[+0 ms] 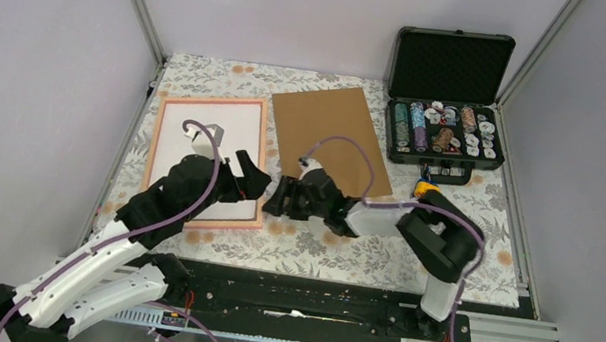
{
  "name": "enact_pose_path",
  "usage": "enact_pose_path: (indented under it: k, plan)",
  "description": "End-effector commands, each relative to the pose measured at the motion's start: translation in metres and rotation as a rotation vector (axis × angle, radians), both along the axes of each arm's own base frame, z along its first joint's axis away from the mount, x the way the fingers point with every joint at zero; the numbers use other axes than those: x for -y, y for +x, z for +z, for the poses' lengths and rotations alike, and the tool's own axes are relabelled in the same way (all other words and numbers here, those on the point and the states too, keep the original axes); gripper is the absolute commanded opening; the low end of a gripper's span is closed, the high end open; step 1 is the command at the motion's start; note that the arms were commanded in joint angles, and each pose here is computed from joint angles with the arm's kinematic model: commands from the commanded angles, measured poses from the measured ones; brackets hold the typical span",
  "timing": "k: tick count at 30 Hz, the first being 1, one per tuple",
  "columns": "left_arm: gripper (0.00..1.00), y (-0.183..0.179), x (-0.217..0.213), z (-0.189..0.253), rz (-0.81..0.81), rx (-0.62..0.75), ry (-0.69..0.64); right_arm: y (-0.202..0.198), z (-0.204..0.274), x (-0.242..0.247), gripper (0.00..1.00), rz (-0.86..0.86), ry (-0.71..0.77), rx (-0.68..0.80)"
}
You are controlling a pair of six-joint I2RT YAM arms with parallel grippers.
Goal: Put the photo into the frame
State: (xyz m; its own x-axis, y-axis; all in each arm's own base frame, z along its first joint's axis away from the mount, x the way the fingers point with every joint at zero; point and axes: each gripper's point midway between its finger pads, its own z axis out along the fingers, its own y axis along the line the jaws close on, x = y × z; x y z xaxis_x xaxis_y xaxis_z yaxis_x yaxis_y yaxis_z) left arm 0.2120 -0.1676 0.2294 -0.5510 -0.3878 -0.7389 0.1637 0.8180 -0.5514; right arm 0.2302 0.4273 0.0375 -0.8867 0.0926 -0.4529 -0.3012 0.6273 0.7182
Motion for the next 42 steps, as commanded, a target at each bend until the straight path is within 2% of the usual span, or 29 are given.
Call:
enact_pose_path:
  k: [1,6,9,11,14,17,20,28,36,42]
  plan:
    - [0.99,0.009,0.001,0.002,0.04,-0.023,0.008,0.026,0.014,0.083,0.74,-0.119,-0.14,0.087]
    - [0.99,0.02,0.029,-0.023,-0.002,-0.084,-0.044,0.043,0.021,0.18,0.86,-0.263,-0.288,0.12]
    - [0.99,0.032,0.051,-0.042,-0.045,-0.124,-0.053,0.055,0.028,0.217,0.91,-0.307,-0.34,0.126]
    - [0.99,0.047,0.056,-0.064,0.001,-0.172,-0.018,0.064,0.033,0.231,0.93,-0.331,-0.358,0.118]
    - [0.99,0.063,0.055,-0.089,0.089,-0.231,0.035,0.081,0.036,0.238,0.93,-0.338,-0.353,0.103]
    - [0.99,0.076,0.063,-0.109,0.105,-0.244,0.043,0.097,0.034,0.251,0.93,-0.36,-0.41,0.066]
    - [0.99,0.086,0.069,-0.119,0.117,-0.252,0.057,0.108,0.032,0.263,0.93,-0.391,-0.398,0.04]
    - [0.99,0.089,0.073,-0.127,0.125,-0.129,-0.055,0.121,0.02,0.294,0.91,-0.434,-0.377,-0.028]
    - [0.99,0.088,0.091,-0.151,0.085,-0.151,0.0,0.133,0.013,0.304,0.87,-0.424,-0.437,-0.013]
    - [0.99,0.087,0.096,-0.167,0.125,-0.17,0.107,0.143,0.003,0.313,0.86,-0.435,-0.503,0.004]
